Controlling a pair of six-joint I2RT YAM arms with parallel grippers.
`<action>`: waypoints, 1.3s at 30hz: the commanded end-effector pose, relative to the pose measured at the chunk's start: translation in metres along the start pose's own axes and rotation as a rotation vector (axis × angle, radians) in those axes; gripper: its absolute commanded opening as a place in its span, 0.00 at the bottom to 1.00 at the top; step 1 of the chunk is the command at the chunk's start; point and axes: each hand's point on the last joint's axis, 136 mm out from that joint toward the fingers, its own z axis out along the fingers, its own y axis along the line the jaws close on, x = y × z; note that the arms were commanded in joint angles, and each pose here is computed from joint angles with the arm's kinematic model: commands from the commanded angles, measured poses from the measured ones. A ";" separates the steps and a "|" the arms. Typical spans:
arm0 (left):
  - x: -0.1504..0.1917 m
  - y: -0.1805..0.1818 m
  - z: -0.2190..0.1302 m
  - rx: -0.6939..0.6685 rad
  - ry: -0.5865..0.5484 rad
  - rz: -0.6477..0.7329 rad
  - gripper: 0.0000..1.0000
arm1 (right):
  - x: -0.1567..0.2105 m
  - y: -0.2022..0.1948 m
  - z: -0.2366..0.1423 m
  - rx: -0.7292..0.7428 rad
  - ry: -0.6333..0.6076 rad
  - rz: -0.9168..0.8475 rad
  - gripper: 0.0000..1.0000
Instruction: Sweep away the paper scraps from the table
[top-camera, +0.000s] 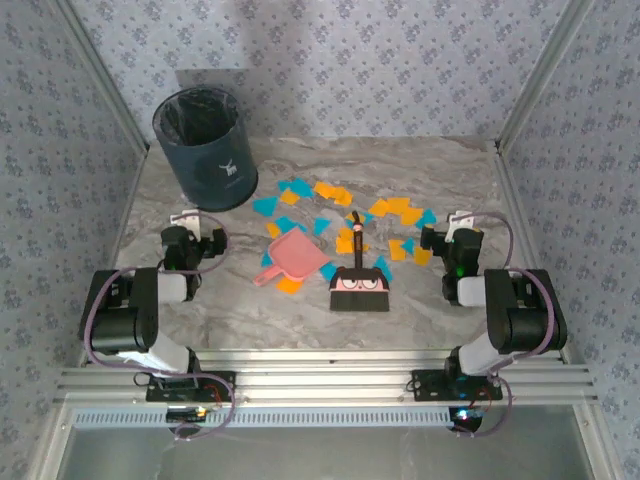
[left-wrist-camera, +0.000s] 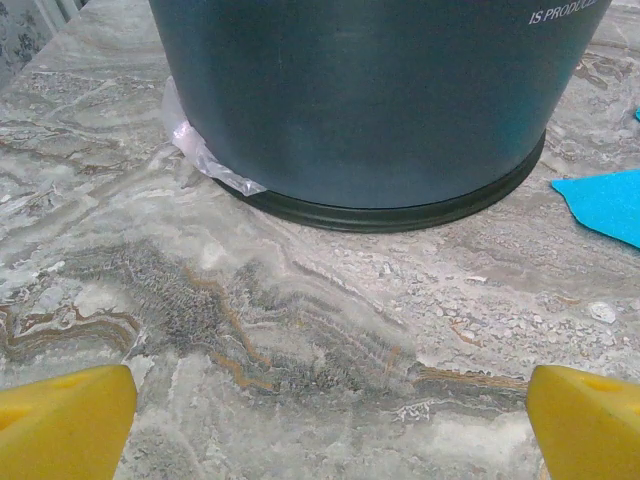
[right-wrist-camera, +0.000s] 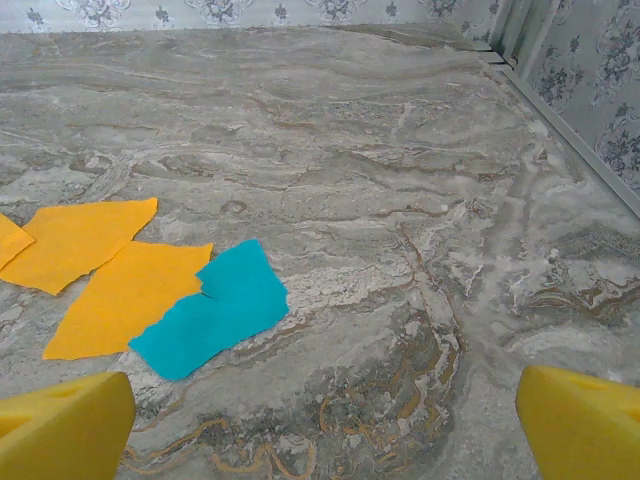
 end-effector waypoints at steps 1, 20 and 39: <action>-0.012 0.000 0.001 -0.007 -0.037 0.007 1.00 | -0.003 -0.001 0.002 0.012 -0.002 -0.017 1.00; -0.012 0.000 0.001 -0.007 -0.036 0.006 1.00 | -0.002 -0.001 0.002 0.012 -0.001 -0.015 1.00; -0.041 0.028 -0.066 -0.237 0.089 -0.252 0.99 | -0.021 -0.027 -0.027 0.157 0.190 0.156 1.00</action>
